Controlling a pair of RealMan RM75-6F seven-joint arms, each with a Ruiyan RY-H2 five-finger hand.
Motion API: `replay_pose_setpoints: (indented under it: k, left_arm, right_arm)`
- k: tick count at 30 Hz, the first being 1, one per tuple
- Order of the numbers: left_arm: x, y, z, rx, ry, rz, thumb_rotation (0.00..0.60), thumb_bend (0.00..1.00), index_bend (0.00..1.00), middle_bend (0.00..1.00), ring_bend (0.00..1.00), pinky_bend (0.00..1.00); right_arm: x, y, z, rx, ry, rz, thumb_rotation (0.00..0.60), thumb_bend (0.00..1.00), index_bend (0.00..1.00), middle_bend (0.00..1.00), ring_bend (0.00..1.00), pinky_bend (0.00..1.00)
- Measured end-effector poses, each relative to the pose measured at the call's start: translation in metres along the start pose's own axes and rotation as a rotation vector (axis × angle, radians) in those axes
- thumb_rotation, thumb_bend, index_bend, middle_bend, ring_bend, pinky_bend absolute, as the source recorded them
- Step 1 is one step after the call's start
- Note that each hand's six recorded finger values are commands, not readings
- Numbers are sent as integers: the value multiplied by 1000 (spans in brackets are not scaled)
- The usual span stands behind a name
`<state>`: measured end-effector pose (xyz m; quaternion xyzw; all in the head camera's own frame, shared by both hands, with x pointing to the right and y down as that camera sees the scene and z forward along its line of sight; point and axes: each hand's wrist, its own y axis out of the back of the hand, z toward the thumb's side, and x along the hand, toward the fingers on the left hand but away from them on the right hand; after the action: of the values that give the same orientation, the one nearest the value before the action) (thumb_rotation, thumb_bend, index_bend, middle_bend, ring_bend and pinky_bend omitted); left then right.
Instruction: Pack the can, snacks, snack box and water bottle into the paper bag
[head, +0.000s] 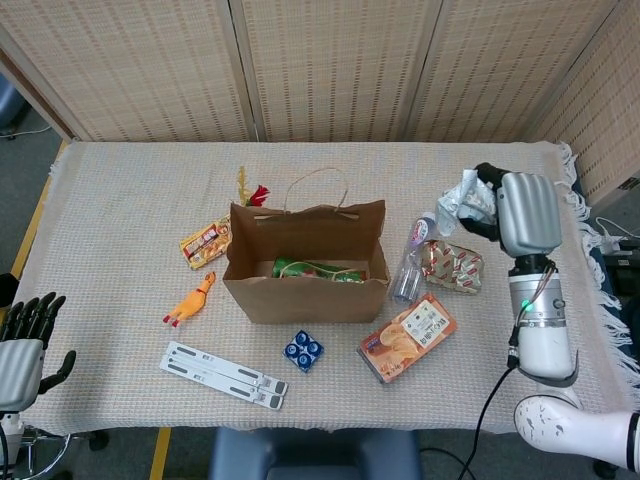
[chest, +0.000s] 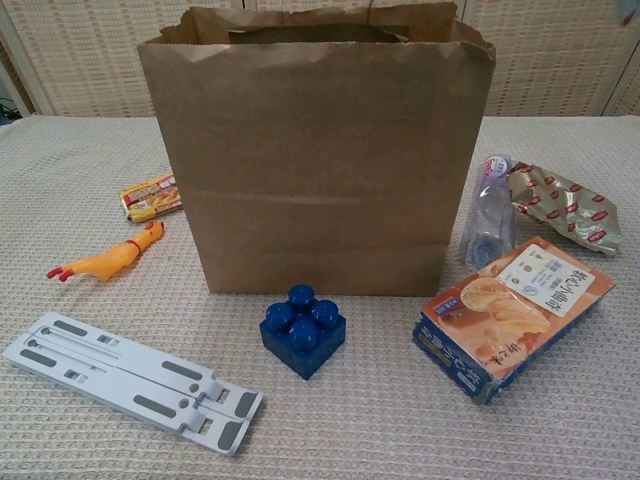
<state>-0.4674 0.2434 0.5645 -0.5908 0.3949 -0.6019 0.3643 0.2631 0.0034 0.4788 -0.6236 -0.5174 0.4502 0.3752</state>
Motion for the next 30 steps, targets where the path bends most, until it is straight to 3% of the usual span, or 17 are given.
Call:
replay_pose_setpoints:
  k: [4,8,13,17,19,22,23,26,30]
  left_arm:
    - [0,0,0,-2,-1,0,600,378,29,0,0,0]
    - [0,0,0,0,-1,-2,600,377,29,0,0,0]
    - [0,0,-1,-2,0,-2,600,377,30,0,0,0]
    - [0,0,-2,-7,0,-4,600,378,29,0,0,0]
    - [0,0,-2,-8,0,-5,600,378,29,0,0,0]
    - [0,0,-2,-9,0,-6,600,378,29,0,0,0]
    - [0,0,-2,-9,0,-6,600,378,29,0,0,0]
    - [0,0,-2,-8,0,-6,600,377,29,0,0,0]
    - [-1,0,-2,-5,1,-5,600,377,29,0,0,0]
  right_arm:
    - [-4,14,50,9,94,-32,600,385,778,643,700,821]
    - [-4,8,97,1,169,-18,600,385,759,643,691,810]
    - [5,-27,146,-9,232,53,600,385,701,643,657,711]
    - [12,-65,167,58,244,108,600,384,611,630,587,657]
    - [13,-82,166,110,236,131,600,321,441,497,414,567]
    - [15,-98,161,169,214,178,600,126,67,202,139,375]
    - [16,-101,159,178,204,194,600,84,12,144,92,327]
    - [16,-106,153,190,168,239,600,25,0,74,34,260]
    - [12,-93,148,149,144,223,600,13,0,64,25,239]
